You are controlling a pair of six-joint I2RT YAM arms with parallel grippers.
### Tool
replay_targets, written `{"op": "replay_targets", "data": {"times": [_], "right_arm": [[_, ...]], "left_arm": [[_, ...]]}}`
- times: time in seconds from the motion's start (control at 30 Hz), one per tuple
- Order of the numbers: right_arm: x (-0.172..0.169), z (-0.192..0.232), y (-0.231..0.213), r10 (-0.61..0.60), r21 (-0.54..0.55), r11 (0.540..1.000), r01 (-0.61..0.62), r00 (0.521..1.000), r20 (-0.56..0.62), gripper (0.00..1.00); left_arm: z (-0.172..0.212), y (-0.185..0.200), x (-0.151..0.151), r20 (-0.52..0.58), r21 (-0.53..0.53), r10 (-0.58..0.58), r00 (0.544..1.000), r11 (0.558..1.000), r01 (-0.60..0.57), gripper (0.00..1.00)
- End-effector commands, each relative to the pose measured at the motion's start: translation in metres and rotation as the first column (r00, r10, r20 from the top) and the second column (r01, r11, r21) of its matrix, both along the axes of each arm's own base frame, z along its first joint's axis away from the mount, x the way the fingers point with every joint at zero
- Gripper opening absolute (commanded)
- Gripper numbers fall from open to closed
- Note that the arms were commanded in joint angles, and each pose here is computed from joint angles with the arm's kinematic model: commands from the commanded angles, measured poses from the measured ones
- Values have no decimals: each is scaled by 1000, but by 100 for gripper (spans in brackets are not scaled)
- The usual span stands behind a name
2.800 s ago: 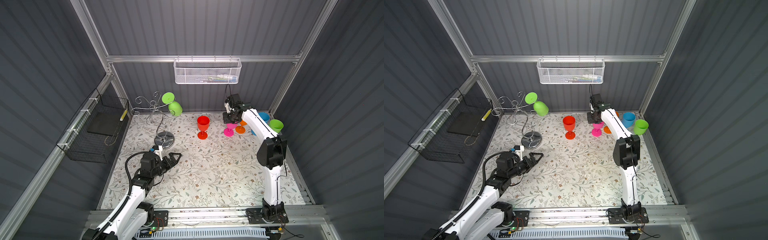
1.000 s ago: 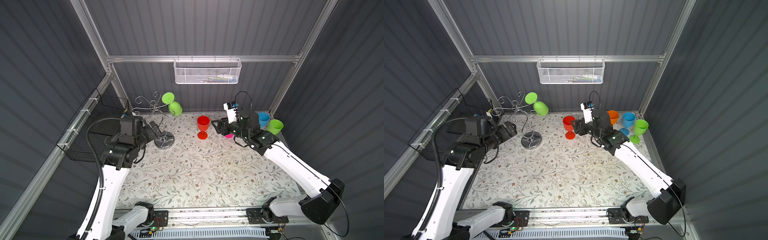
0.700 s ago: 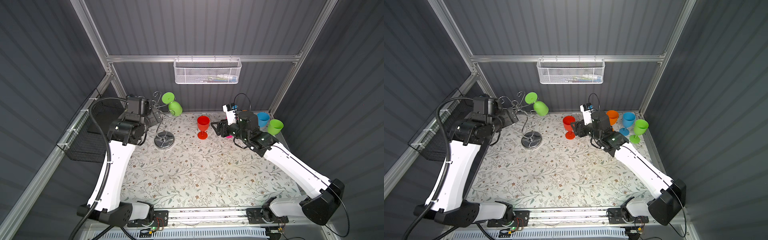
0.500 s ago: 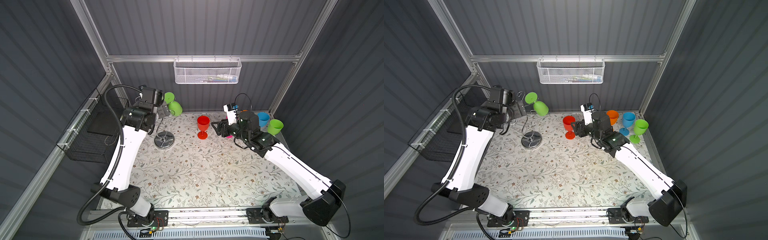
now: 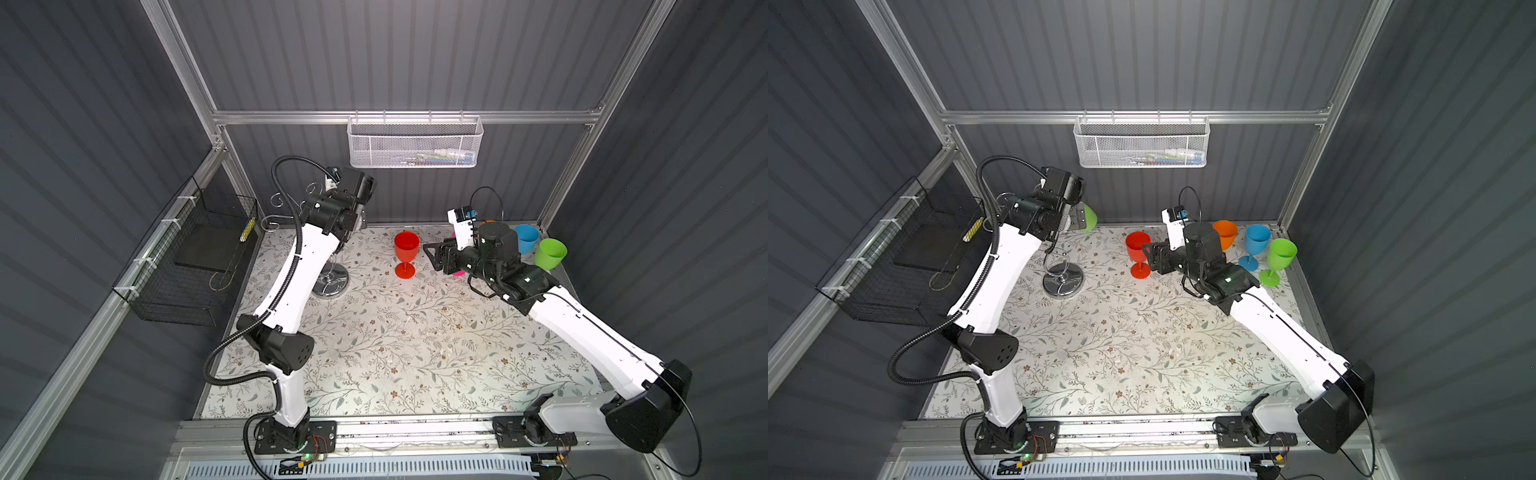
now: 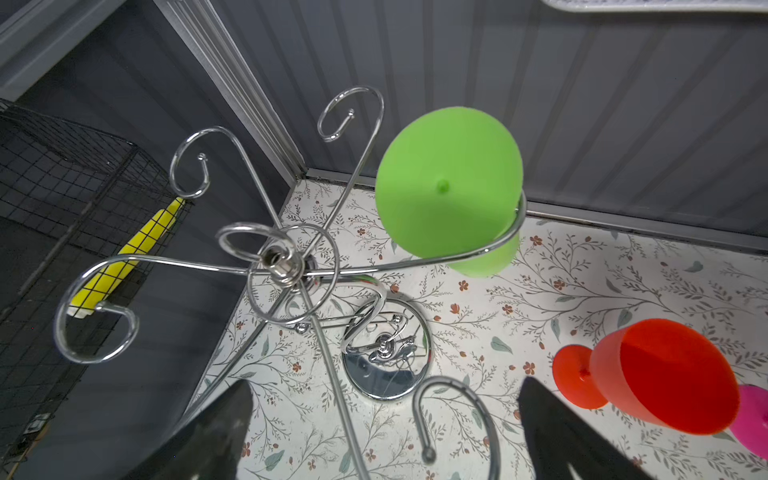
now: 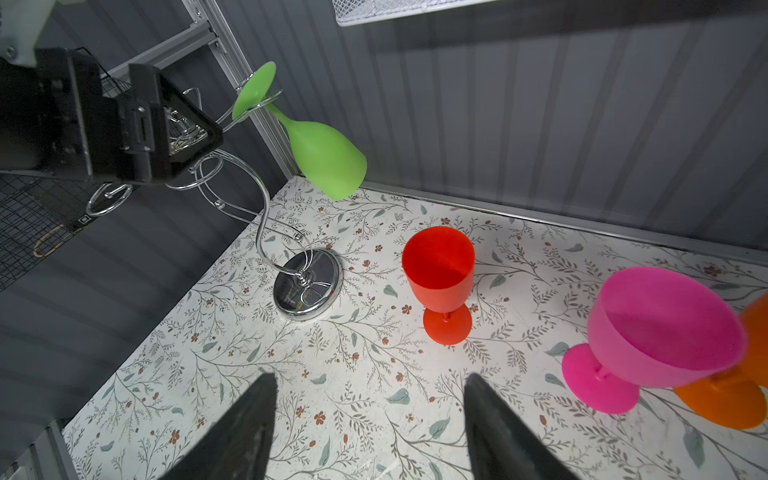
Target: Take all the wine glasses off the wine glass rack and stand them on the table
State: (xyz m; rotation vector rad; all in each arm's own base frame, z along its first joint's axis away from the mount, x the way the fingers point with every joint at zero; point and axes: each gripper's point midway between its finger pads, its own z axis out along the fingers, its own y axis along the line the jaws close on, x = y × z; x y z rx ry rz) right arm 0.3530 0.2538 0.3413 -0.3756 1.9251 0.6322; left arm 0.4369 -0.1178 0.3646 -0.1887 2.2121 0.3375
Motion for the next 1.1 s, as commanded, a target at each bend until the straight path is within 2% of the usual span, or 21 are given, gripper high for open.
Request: {"op": "replay_targets", "data": {"times": [0.0,0.7,1.07], "right_arm": [[-6,9,-4,-4,3,1000,4,1000,29,72],[-12,13,-5,2,20,1000,-3,999,38,72],[-12,11,0,14,20,1000,-15,1000,28,72]], "left_arm": [[2,9,-5,-14,71,21,1000,997,-20,100],[-4,14,-26,-79,62,-4,997,998,9,100],[3,34,-44,-81,57,12,997,998,-8,100]]}}
